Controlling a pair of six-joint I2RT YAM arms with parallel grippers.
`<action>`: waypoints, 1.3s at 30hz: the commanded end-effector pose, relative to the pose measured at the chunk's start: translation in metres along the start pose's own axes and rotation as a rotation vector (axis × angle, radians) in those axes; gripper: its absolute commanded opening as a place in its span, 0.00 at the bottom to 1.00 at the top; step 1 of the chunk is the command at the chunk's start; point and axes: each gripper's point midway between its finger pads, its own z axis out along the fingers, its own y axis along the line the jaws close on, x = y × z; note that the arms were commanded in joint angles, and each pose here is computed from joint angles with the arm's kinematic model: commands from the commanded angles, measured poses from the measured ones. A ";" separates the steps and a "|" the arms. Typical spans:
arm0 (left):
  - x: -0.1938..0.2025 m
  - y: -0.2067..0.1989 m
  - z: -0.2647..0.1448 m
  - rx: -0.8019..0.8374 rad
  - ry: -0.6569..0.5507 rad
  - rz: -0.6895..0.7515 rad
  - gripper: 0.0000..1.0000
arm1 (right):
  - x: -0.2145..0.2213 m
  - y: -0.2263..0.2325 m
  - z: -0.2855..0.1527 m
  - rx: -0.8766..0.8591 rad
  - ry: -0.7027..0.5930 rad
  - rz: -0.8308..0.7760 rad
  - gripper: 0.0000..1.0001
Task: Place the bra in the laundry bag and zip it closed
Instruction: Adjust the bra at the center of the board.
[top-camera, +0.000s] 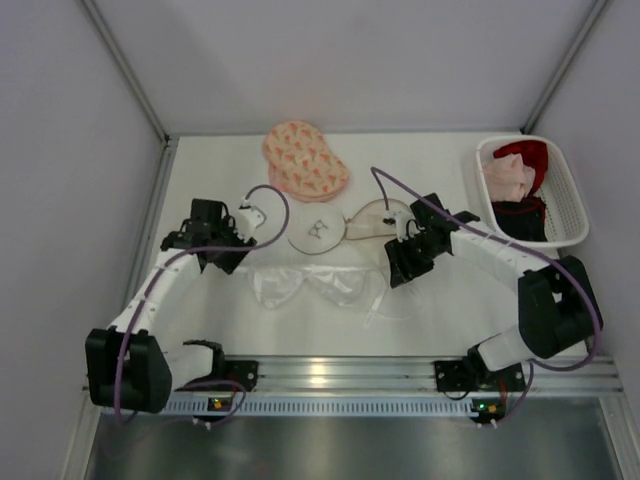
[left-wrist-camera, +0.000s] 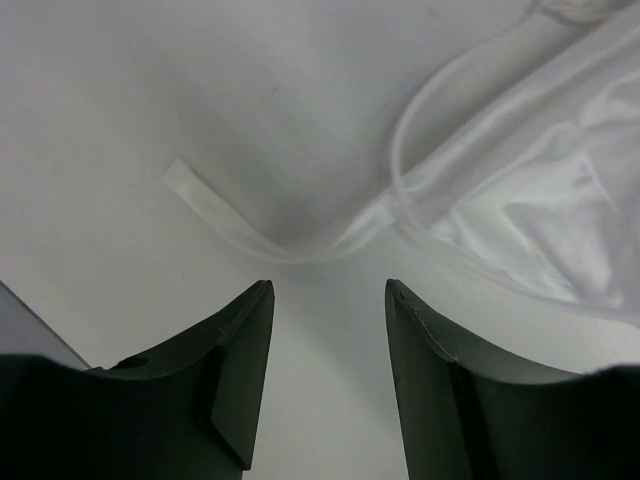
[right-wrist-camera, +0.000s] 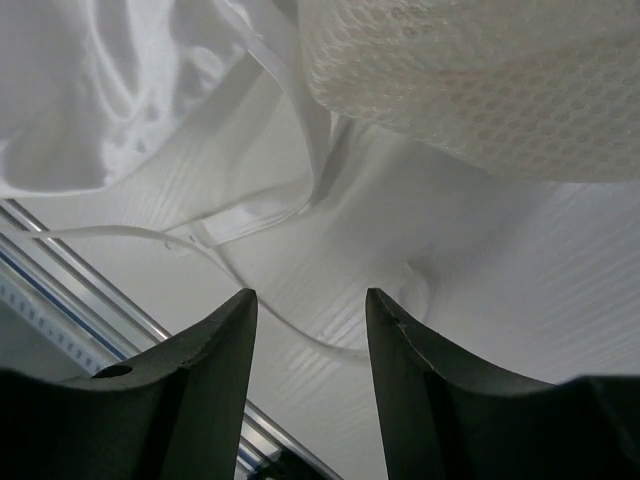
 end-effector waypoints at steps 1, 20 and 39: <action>0.002 0.030 0.005 0.023 -0.007 -0.272 0.54 | 0.004 -0.014 0.009 0.049 0.074 0.025 0.48; 0.061 0.086 0.087 -0.059 0.201 -0.756 0.25 | -0.002 -0.017 0.040 0.050 0.096 0.043 0.50; -0.064 -0.052 0.021 0.222 -0.184 -0.137 0.03 | 0.002 -0.009 0.028 0.025 0.092 0.023 0.48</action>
